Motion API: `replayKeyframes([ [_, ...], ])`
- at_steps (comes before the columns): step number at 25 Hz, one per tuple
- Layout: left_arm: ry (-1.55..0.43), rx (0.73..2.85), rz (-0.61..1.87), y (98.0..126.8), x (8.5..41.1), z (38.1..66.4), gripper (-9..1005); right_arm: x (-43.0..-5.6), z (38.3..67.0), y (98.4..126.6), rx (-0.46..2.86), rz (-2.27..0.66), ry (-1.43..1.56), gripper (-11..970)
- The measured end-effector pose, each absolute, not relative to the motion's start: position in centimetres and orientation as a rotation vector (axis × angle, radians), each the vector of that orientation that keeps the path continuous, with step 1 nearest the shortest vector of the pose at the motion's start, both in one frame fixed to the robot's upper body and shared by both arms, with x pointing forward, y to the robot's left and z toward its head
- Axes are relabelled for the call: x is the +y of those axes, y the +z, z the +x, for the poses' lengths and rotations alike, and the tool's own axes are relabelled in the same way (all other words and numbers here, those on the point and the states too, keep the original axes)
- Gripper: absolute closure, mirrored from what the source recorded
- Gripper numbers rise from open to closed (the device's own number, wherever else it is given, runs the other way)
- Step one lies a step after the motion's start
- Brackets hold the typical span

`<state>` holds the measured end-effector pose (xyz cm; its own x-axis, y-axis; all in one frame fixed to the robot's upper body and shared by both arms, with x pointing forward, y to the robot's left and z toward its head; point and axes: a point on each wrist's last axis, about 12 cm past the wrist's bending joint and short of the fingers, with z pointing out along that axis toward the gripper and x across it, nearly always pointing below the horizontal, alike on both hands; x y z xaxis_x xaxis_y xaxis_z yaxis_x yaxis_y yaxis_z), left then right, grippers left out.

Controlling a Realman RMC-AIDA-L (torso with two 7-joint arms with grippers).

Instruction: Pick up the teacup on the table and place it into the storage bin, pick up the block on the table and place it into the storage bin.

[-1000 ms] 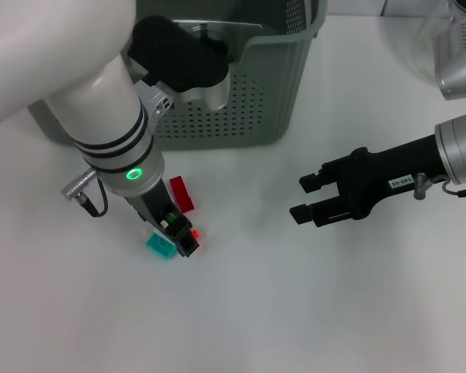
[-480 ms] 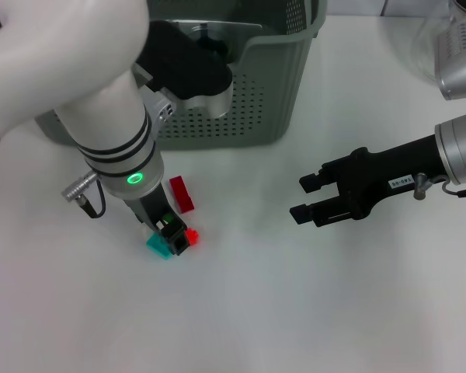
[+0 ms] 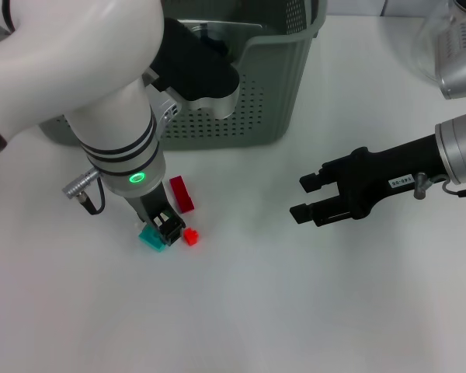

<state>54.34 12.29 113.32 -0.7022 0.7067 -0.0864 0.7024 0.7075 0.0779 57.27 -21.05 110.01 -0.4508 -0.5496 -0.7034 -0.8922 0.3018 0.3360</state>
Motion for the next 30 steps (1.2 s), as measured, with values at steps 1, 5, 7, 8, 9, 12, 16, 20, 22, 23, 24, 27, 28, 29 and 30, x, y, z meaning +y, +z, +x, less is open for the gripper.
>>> replayKeyframes([
  [1, 0.059, 2.8, 1.161, 113.4, 12.3, 54.3, 489, -21.1, 57.3, 110.0, 2.115, -1.28, 0.991, 284],
  [5, 0.051, 2.793, 1.164, 114.1, 12.3, 54.0, 586, -21.1, 57.2, 110.0, 2.116, -1.278, 0.991, 284],
  [7, 0.041, 2.781, 1.153, 115.1, 12.7, 53.8, 584, -21.1, 57.2, 110.0, 2.117, -1.277, 0.991, 284],
  [8, 0.031, 2.774, 1.137, 115.6, 13.0, 53.7, 583, -21.2, 57.2, 110.0, 2.118, -1.276, 0.99, 284],
  [9, 0.001, 2.761, 1.105, 116.6, 13.7, 53.5, 581, -21.2, 57.2, 110.0, 2.118, -1.276, 0.99, 284],
  [12, -0.136, 2.716, 1.025, 119.3, 15.8, 52.9, 577, -21.3, 57.2, 110.0, 2.122, -1.273, 0.987, 284],
  [16, -0.461, 2.522, 0.986, 123.9, 17.8, 51.8, 572, -21.6, 57.2, 110.0, 2.133, -1.253, 0.99, 284],
  [20, -0.691, 2.258, 0.97, 128.0, 19.2, 52.6, 567, -21.7, 57.2, 109.9, 2.139, -1.236, 0.996, 284],
  [22, -0.695, 2.159, 0.942, 129.6, 19.5, 54.0, 564, -21.6, 57.2, 109.9, 2.139, -1.235, 0.997, 284],
  [23, -0.676, 2.127, 0.921, 130.1, 19.6, 54.9, 563, -21.6, 57.3, 109.9, 2.138, -1.234, 0.998, 284],
  [24, -0.657, 2.112, 0.903, 130.4, 19.7, 55.8, 562, -21.5, 57.3, 110.0, 2.138, -1.235, 1.0, 284],
  [27, -0.554, 2.119, 0.834, 130.5, 19.4, 59.1, 558, -21.3, 57.4, 110.0, 2.139, -1.232, 1.003, 284],
  [28, -0.491, 2.147, 0.801, 130.0, 19.4, 60.8, 557, -21.3, 57.4, 110.0, 2.14, -1.23, 1.003, 284],
  [29, -0.445, 2.176, 0.78, 129.5, 19.3, 62.0, 555, -21.3, 57.4, 110.1, 2.14, -1.23, 1.004, 284],
  [30, -0.406, 2.205, 0.766, 129.0, 19.2, 63.0, 554, -21.3, 57.4, 110.1, 2.14, -1.23, 1.004, 284],
])
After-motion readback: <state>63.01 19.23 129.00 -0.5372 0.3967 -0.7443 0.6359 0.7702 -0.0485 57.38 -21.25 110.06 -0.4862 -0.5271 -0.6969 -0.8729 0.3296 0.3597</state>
